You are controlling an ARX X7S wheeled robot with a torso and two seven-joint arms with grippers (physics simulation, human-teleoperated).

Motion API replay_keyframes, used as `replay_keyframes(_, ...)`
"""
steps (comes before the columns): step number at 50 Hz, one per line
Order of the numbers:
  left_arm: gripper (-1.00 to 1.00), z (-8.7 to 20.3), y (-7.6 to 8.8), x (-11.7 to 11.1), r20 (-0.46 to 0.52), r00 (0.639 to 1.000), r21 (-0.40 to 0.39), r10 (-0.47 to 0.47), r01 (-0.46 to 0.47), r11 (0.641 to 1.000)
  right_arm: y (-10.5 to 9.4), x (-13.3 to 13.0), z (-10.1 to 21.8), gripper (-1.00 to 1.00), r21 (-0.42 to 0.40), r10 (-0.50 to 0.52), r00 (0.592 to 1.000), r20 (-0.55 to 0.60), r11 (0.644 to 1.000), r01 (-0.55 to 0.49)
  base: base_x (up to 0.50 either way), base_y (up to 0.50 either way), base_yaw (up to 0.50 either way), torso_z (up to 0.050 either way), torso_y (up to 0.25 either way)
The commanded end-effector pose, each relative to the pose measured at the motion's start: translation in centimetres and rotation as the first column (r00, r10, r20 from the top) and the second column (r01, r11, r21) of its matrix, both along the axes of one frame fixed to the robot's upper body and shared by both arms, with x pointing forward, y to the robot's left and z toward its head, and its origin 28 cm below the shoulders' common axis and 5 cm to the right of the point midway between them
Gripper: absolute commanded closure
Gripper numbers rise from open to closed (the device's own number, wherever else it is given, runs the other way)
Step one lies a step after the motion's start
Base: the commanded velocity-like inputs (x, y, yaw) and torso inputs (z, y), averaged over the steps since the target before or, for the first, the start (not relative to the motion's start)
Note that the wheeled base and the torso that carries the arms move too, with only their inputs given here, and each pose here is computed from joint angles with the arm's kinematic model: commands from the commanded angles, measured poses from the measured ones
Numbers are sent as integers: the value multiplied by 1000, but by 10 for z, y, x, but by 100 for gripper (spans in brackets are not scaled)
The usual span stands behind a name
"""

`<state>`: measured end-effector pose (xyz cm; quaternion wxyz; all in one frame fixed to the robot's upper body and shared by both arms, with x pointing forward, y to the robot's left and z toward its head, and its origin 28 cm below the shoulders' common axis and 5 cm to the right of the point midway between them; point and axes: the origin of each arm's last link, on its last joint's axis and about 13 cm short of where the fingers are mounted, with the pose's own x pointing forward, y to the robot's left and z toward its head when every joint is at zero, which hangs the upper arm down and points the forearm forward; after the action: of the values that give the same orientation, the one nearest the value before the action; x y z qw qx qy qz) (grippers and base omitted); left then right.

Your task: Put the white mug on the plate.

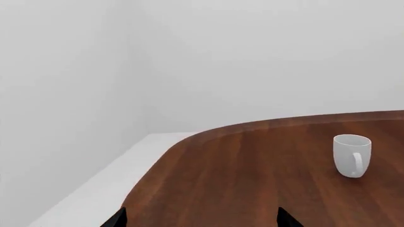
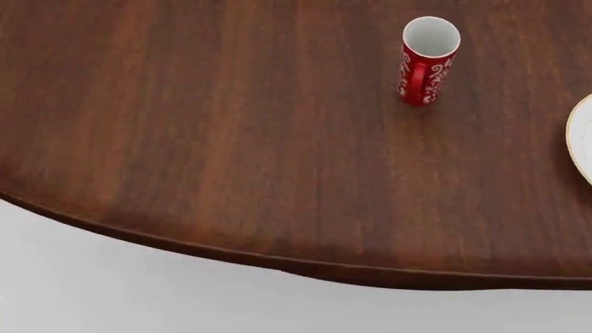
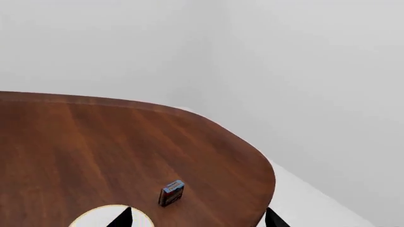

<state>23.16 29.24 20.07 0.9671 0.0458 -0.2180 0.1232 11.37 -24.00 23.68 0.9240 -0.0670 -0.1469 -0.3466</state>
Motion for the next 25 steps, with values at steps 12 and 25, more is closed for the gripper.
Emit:
replay_keyframes(12, -100, -1, 0, 0, -2, 1000, 0, 0, 0, 1000, 0, 2, -2, -100, 1, 9, 1000, -6, 1000, -9, 0, 111, 0, 0, 0)
replay_keyframes(25, -100, -3, 0, 2, -5, 1000, -3, -3, 3, 1000, 0, 1, -1, -100, 2, 5, 1000, 4, 1000, -5, 0, 0, 0, 0, 0)
